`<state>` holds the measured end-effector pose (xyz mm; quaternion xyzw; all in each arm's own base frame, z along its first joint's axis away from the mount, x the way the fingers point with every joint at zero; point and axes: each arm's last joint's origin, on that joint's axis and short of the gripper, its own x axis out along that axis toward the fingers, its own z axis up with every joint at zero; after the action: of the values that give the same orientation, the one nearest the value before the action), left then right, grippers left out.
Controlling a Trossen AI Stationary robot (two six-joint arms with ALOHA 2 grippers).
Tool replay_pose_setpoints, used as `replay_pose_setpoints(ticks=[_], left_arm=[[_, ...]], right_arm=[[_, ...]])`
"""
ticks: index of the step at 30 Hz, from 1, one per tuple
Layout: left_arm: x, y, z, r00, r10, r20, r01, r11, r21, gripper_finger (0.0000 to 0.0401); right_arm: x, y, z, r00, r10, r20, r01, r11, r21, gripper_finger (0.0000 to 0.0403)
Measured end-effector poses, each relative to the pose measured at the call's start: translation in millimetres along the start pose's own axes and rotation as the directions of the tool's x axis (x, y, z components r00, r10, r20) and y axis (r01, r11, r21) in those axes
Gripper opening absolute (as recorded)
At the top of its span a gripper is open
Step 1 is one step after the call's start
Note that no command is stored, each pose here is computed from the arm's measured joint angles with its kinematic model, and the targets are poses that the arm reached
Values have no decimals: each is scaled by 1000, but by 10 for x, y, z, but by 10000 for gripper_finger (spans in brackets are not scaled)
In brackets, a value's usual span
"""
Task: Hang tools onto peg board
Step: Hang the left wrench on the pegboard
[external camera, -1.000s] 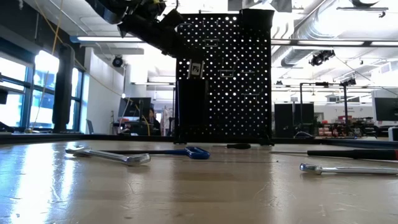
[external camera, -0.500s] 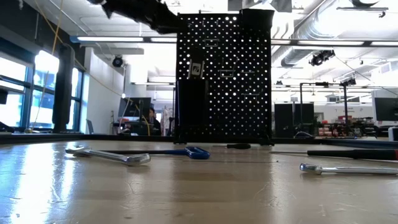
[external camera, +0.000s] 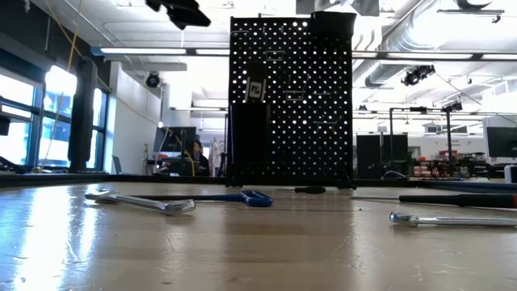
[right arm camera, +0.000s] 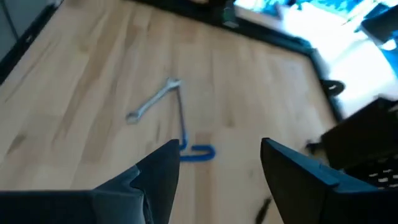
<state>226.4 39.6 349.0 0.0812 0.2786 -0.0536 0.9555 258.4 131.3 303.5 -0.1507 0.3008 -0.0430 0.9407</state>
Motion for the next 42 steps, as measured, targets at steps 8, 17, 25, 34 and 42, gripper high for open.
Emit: replay_pose_setpoints(ticks=[8,17,25,34,42], left_arm=[[388,-596,-243,992,-100,-73,100,995,-6,237],[769,-1063,-914,995,-94,-31,90,990,-110,237],[867,-1388,-1390,988,-105,-113,89,986,-140,232],[1126,-1693,-1571,975,-160,-154,148,985,-90,208],[1370,-1770,-1715,973,-85,-212,77,996,-43,204]], right_arm=[[212,210,-465,999,30,-19,-28,993,112,220],[339,375,-819,991,77,111,-100,971,216,220],[369,398,-910,977,81,196,-134,952,274,220],[607,468,-934,973,61,222,-119,959,259,220],[817,532,-950,960,73,272,-148,953,266,220]])
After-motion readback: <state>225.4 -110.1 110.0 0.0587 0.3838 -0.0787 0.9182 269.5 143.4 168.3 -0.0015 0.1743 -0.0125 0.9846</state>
